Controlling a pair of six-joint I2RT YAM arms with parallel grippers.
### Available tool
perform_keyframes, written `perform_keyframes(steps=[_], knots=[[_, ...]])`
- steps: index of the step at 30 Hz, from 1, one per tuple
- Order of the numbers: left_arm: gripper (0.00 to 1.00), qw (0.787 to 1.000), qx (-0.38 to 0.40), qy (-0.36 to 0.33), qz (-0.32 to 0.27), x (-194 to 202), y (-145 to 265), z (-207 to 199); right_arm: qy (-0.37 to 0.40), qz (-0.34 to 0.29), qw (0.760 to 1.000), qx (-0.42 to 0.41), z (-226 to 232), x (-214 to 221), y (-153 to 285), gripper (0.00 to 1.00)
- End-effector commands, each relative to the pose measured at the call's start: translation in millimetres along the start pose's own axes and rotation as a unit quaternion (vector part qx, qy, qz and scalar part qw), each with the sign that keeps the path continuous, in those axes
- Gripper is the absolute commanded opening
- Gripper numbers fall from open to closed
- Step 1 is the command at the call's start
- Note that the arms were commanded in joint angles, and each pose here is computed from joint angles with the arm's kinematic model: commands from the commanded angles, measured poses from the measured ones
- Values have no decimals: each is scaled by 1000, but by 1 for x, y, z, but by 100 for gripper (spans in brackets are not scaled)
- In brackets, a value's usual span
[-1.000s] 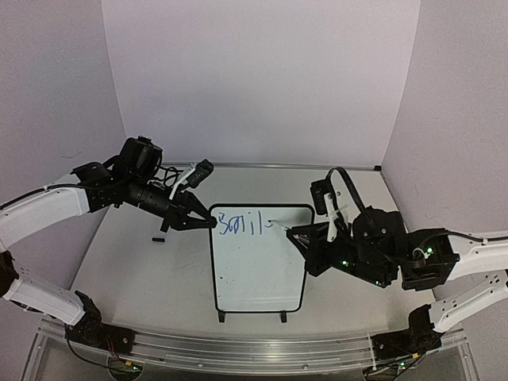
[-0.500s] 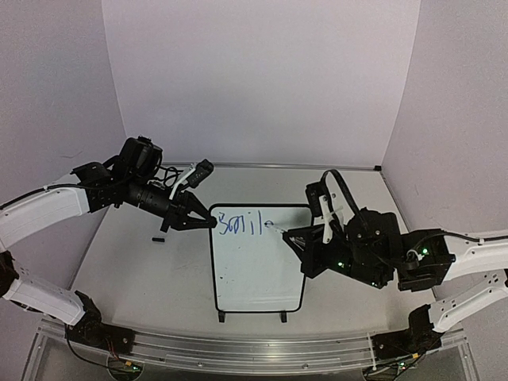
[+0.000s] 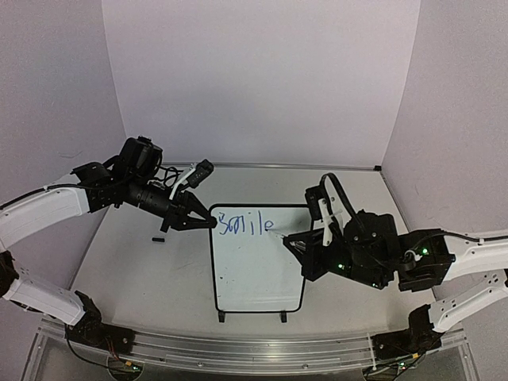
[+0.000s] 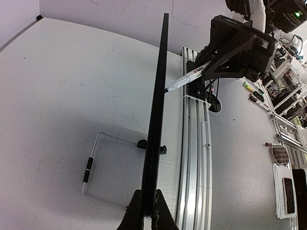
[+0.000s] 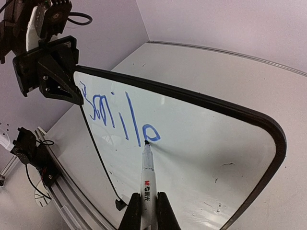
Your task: Write a sentence on the whiteboard
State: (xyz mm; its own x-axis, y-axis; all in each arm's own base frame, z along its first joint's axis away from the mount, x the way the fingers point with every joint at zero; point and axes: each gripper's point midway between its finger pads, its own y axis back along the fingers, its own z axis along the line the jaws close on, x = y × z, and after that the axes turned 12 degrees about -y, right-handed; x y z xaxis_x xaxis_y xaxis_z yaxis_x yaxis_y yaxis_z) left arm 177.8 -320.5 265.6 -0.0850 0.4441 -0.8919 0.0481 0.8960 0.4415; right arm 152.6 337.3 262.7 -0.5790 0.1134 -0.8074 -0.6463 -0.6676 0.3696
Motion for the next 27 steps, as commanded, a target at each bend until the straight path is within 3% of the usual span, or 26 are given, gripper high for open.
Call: perform_keyframes(steps=[1,27], knots=[[0,999,-3,9,37,18,-6,1,-2,2,1000,20,-8,-2,1,0],[0,999,-2,11,39,19,-7,2,-6,-24,1000,-15,-7,-26,33,0]])
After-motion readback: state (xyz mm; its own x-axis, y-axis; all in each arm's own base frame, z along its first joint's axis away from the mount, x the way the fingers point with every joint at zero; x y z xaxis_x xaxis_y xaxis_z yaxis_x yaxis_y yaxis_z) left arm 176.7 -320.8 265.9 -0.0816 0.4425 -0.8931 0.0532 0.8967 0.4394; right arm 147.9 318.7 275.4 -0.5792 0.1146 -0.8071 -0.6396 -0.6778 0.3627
